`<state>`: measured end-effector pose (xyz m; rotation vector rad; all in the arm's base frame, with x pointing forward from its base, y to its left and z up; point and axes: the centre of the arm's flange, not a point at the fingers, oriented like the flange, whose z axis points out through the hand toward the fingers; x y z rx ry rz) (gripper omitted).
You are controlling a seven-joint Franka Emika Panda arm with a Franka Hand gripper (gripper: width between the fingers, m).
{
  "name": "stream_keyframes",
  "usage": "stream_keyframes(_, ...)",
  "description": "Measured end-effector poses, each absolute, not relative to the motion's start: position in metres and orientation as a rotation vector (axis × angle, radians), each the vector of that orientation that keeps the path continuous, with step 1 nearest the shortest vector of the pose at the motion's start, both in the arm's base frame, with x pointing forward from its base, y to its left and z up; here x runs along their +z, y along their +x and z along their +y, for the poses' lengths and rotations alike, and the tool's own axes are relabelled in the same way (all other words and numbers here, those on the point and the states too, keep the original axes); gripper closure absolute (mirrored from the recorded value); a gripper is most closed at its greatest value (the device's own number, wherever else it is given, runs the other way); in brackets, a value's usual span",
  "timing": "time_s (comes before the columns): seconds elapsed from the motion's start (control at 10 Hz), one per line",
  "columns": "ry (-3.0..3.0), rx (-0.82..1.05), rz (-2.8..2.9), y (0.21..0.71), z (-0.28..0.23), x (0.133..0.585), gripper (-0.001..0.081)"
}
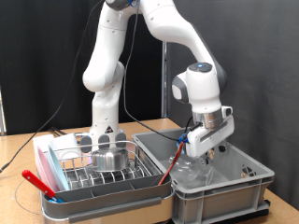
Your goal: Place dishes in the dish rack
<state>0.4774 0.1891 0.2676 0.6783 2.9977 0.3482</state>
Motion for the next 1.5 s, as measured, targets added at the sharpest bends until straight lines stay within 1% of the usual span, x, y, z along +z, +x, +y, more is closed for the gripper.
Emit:
stream_keyframes(0.1, 0.818, 0.340, 2.965, 0.478, 0.189, 0.267, -0.0004)
stream_keyframes(0.4, 1.265, 0.421, 2.741, 0.471, 0.190, 0.269, -0.0004)
stream_keyframes(0.7, 1.717, 0.567, 2.489, 0.448, 0.175, 0.294, -0.0004)
stream_keyframes(0.8, 1.674, 0.554, 2.513, 0.448, 0.176, 0.292, -0.0004)
stream_keyframes(0.9, 1.779, 0.588, 2.445, 0.448, 0.176, 0.288, -0.0004)
stream_keyframes(1.2, 2.229, 0.709, 2.149, 0.437, 0.182, 0.281, -0.0004)
stream_keyframes(1.5, 2.637, 0.739, 1.757, 0.443, 0.177, 0.285, -0.0004)
